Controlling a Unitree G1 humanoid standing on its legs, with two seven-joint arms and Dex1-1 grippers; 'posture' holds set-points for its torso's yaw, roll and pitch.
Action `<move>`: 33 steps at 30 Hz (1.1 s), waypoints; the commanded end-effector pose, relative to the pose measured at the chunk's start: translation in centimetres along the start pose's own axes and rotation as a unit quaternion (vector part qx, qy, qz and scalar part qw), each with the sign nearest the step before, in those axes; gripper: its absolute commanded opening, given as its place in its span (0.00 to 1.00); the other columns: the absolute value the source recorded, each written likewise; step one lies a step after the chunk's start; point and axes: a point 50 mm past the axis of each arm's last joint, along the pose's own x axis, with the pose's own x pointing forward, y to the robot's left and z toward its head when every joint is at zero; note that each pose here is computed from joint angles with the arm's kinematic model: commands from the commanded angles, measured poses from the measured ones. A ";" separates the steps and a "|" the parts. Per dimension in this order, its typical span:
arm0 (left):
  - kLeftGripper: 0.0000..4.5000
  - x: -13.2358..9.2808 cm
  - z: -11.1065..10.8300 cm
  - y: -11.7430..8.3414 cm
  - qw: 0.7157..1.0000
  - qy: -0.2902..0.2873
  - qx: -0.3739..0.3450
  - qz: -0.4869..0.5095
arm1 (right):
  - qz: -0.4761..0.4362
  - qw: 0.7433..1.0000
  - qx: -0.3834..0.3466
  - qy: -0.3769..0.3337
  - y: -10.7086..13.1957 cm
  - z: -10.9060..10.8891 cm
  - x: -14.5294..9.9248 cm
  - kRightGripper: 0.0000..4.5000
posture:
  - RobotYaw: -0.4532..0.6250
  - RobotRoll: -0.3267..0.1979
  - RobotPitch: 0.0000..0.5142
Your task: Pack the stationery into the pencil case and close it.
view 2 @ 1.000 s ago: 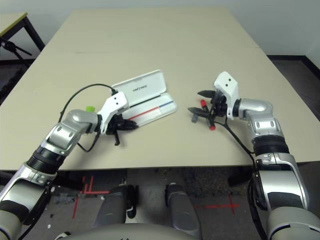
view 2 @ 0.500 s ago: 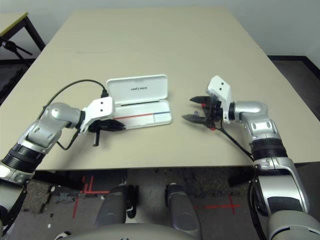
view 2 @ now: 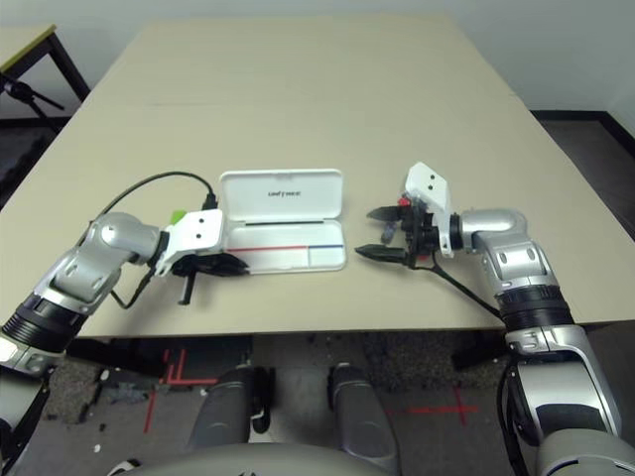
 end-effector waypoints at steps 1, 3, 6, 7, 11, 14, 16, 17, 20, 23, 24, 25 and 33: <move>0.01 -0.2 -0.1 -0.3 1.000 0.006 0.001 -0.001 | 0.009 1.000 -0.001 0.004 0.3 0.0 0.1 1.00 | 0.40 0.62 0.19; 0.01 -0.1 -0.3 -0.4 1.000 0.008 0.000 -0.002 | 0.008 1.000 -0.002 0.005 0.2 0.0 0.1 1.00 | 0.40 0.62 0.19; 0.01 0.1 -0.4 -0.5 1.000 0.011 -0.002 -0.003 | 0.007 1.000 -0.002 0.005 0.2 0.0 0.1 1.00 | 0.40 0.62 0.19; 0.01 0.1 -0.5 -0.5 1.000 0.014 -0.002 -0.002 | 0.007 1.000 -0.002 0.005 0.2 0.0 0.1 1.00 | 0.40 0.62 0.19; 0.01 0.0 -0.6 -0.4 1.000 0.018 -0.002 0.008 | 0.006 1.000 -0.002 0.006 0.2 -0.1 0.3 1.00 | 0.40 0.62 0.19; 0.17 -0.1 -0.5 -0.4 1.000 0.017 0.000 0.010 | 0.006 1.000 -0.002 0.006 0.2 -0.1 0.3 1.00 | 0.40 0.62 0.19; 0.33 -0.1 -0.1 -0.5 1.000 0.012 0.005 0.009 | 0.006 1.000 -0.002 0.005 0.1 -0.1 0.4 1.00 | 0.40 0.62 0.19; 0.43 -0.2 0.2 -0.5 1.000 0.005 0.007 0.009 | 0.005 1.000 -0.003 0.005 0.1 0.0 0.4 1.00 | 0.40 0.62 0.19; 0.68 -0.6 1.2 -0.8 1.000 -0.009 0.016 0.009 | 0.004 1.000 -0.005 0.004 0.0 0.1 0.3 1.00 | 0.39 0.62 0.19; 0.93 -1.5 2.0 -0.9 1.000 -0.017 0.019 0.014 | 0.003 1.000 -0.008 0.004 -0.1 0.2 0.2 1.00 | 0.40 0.62 0.19; 0.99 -2.0 2.4 -1.0 0.999 -0.020 0.021 0.016 | 0.003 1.000 -0.008 0.005 -0.2 0.2 0.1 1.00 | 0.40 0.62 0.19; 0.99 -2.3 2.6 -1.0 0.999 -0.022 0.021 0.018 | 0.002 1.000 -0.009 0.005 -0.2 0.3 0.0 1.00 | 0.40 0.62 0.19; 0.99 -5.4 4.6 -0.5 0.995 -0.067 0.016 0.072 | -0.002 1.000 -0.009 -0.018 -0.6 1.3 -0.6 1.00 | 0.41 0.62 0.19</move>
